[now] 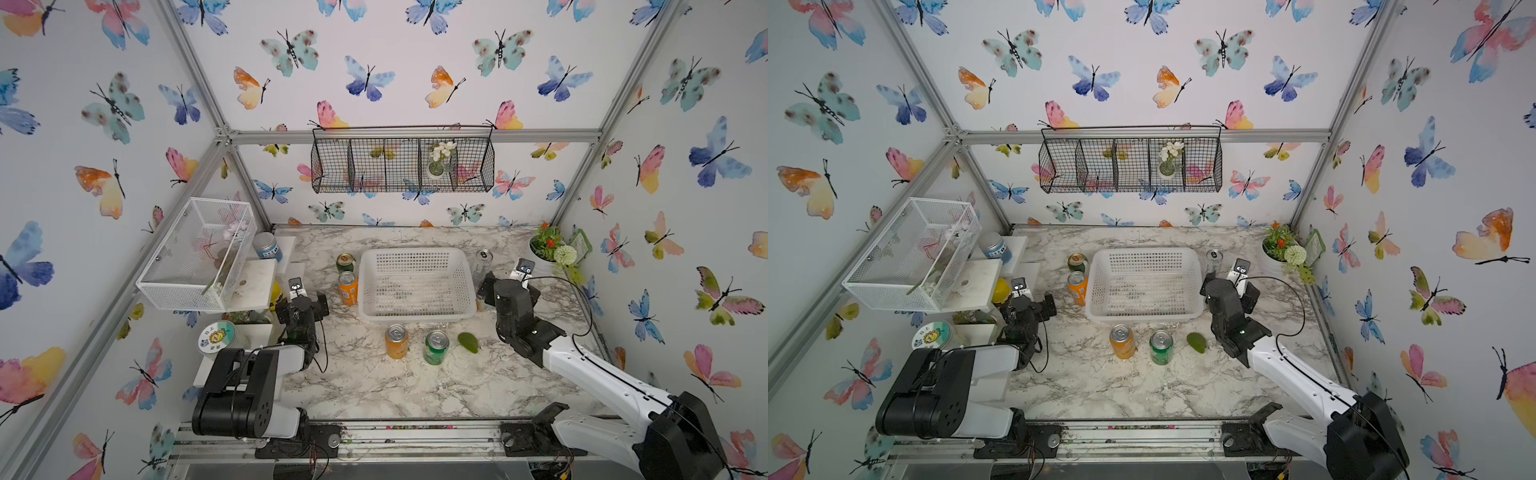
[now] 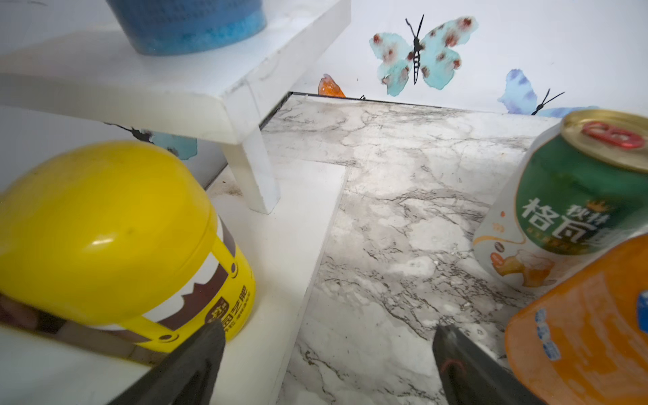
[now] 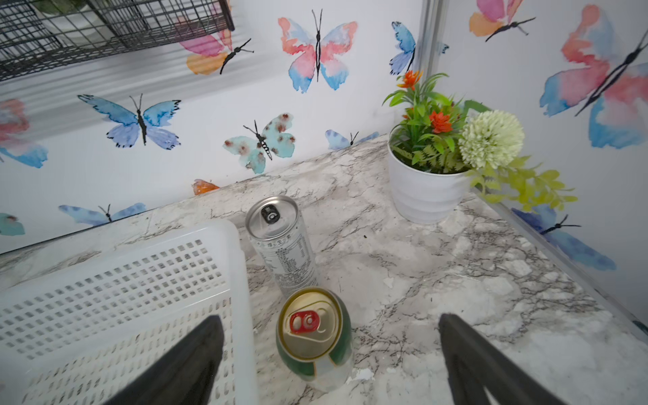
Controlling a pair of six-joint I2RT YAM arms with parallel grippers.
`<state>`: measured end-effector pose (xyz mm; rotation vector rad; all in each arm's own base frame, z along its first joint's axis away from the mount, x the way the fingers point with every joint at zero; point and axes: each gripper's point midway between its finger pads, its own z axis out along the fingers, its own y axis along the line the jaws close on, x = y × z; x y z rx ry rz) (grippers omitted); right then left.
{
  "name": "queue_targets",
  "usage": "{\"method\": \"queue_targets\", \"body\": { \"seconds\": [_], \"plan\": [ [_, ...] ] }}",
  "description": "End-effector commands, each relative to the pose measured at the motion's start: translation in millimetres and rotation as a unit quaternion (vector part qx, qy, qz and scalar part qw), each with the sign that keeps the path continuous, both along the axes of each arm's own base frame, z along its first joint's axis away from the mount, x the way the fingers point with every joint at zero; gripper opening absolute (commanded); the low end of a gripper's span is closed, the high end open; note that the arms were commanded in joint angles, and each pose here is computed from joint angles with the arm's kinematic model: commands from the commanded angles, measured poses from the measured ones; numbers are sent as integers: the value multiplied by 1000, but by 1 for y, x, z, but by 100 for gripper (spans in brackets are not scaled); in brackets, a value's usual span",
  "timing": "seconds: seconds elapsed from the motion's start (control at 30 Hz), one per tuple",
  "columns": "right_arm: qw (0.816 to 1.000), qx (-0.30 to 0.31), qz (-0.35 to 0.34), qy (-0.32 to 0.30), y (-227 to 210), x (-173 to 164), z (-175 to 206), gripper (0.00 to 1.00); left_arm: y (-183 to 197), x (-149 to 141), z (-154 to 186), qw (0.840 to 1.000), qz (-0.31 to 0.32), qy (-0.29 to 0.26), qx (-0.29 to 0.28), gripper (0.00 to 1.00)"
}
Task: Take out the drinks from the basket
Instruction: Reset both arms
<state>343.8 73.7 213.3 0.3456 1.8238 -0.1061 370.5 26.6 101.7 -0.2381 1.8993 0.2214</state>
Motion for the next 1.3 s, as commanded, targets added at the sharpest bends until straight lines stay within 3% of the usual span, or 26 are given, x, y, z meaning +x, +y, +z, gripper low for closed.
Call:
{"method": "queue_targets", "body": {
  "seconds": [0.0,0.1,0.3,0.5,0.57,0.73,0.83,1.27],
  "plan": [
    [996,-51,-32,-71,-24,2,24,98,-5,3,18,999,-24,-42,-9,99],
    [990,-101,-36,-95,-45,2,15,98,-6,3,19,999,-25,-43,-9,99],
    [988,-151,9,-14,-68,25,-61,98,-6,3,19,999,-27,-45,-13,99],
    [991,-113,53,-48,-66,21,-90,98,-6,3,19,998,-31,-44,-14,99],
    [990,-107,69,-64,-66,20,-92,98,-6,3,18,998,-31,-43,-15,99],
    [990,-94,97,-33,-64,31,-106,99,-6,4,18,998,-32,-43,-15,99],
    [994,-80,69,-32,-76,31,-106,99,-6,4,18,998,-32,-43,-15,99],
    [994,-82,69,-27,-77,32,-107,99,-6,4,18,998,-32,-43,-15,99]
  ]
}}
